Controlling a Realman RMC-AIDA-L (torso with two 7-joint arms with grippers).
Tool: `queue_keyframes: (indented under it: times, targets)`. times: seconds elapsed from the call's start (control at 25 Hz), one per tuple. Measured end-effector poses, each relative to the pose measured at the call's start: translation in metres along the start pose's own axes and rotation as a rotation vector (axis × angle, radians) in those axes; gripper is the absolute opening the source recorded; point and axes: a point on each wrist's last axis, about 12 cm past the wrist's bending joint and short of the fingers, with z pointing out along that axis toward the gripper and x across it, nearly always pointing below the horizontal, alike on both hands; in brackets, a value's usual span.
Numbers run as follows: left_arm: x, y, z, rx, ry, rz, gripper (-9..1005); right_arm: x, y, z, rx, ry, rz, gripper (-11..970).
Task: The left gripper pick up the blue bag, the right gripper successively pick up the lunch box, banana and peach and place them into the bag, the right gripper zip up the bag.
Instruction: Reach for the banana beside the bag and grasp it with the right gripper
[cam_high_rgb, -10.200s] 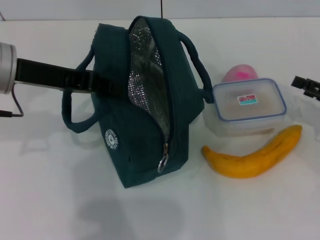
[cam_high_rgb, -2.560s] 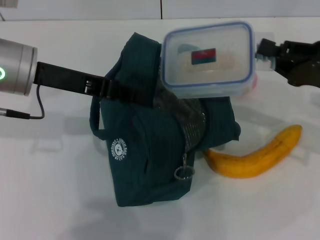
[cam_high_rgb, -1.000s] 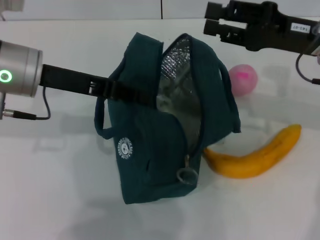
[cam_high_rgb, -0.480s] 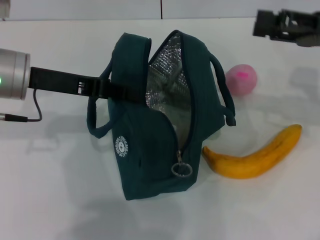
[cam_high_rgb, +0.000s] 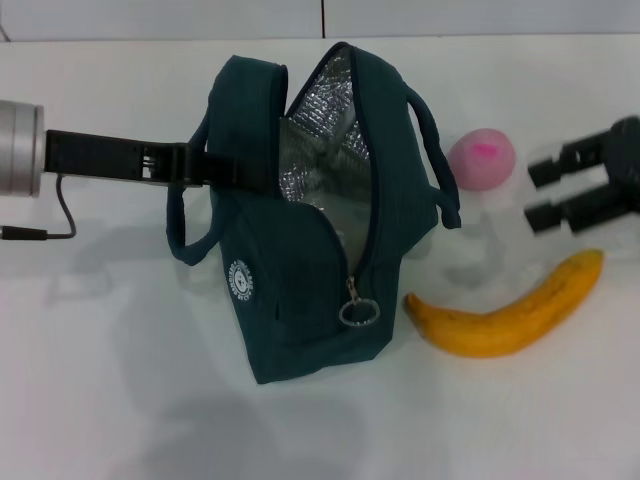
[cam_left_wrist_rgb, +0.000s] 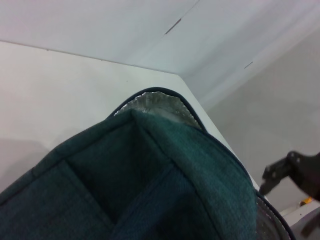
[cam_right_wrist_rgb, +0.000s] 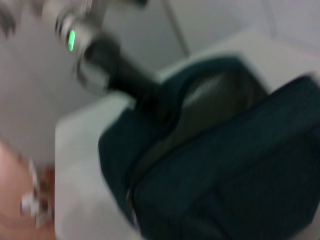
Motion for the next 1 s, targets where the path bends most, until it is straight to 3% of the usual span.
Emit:
queue_keyframes:
  times: [0.16, 0.36, 0.68, 1.0]
  targets:
    - [0.000, 0.000, 0.000, -0.002, 0.001, -0.001, 31, -0.020, 0.005, 0.013, -0.011, 0.210, -0.099, 728]
    - [0.000, 0.000, 0.000, -0.003, 0.000, 0.000, 31, -0.033, 0.012, 0.049, 0.050, 0.465, -0.191, 727]
    - [-0.001, 0.000, 0.002, 0.001, -0.002, 0.003, 31, -0.034, 0.022, 0.090, 0.060, 0.680, -0.291, 725]
    - [-0.001, 0.001, 0.003, -0.003, -0.008, -0.001, 31, -0.029, 0.019, 0.111, 0.087, 0.724, -0.349, 724]
